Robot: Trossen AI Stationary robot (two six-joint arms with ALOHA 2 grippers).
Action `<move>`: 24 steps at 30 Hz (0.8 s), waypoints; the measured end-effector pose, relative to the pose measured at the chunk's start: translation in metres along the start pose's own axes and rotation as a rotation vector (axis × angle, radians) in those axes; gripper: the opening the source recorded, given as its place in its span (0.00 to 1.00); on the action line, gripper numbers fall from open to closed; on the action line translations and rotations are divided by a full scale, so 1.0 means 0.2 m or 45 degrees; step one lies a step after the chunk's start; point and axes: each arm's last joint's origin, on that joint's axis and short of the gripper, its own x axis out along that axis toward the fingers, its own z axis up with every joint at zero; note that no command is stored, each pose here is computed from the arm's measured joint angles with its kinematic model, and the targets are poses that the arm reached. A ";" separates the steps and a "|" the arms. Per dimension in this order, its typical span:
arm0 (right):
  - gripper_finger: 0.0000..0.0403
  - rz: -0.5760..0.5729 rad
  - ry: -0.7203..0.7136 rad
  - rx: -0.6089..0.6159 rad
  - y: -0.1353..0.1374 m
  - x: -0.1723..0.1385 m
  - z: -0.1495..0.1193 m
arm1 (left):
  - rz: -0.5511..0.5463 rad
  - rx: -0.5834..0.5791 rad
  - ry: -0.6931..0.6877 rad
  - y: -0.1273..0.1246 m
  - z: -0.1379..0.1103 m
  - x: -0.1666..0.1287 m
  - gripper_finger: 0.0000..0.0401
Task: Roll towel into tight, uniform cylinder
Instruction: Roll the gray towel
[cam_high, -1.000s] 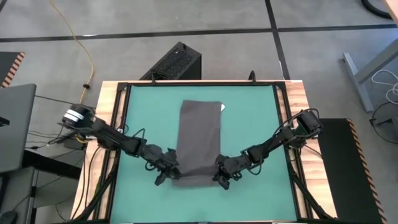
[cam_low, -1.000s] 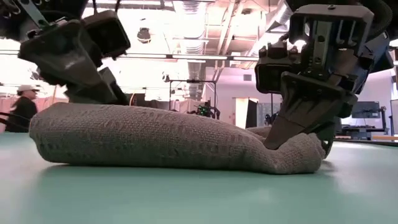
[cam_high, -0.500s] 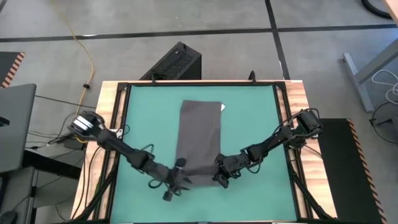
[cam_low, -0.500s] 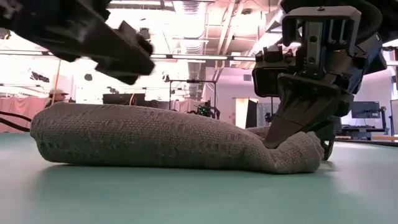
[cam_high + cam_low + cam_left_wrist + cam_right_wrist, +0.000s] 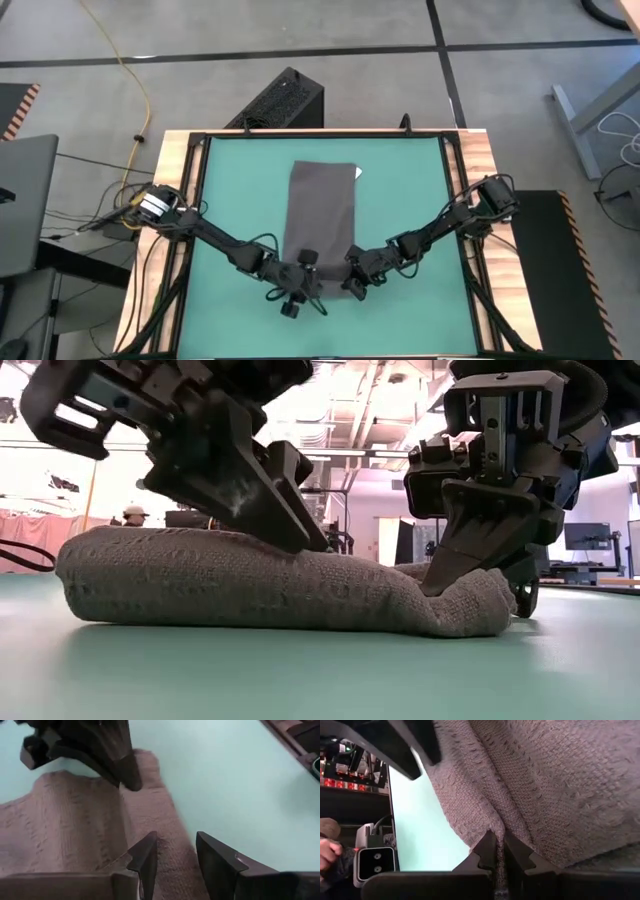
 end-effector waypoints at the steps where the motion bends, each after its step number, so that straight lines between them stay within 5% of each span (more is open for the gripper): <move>1: 0.09 0.003 0.006 0.000 0.00 0.00 -0.01 | -0.012 -0.002 0.004 0.00 0.00 0.00 0.30; 14: 0.09 0.073 0.099 0.033 0.02 0.00 -0.02 | -0.041 -0.036 0.090 0.05 -0.08 0.03 0.22; 24: 0.10 0.144 0.236 0.027 0.04 -0.01 -0.04 | -0.223 -0.090 0.122 0.06 -0.16 0.13 0.16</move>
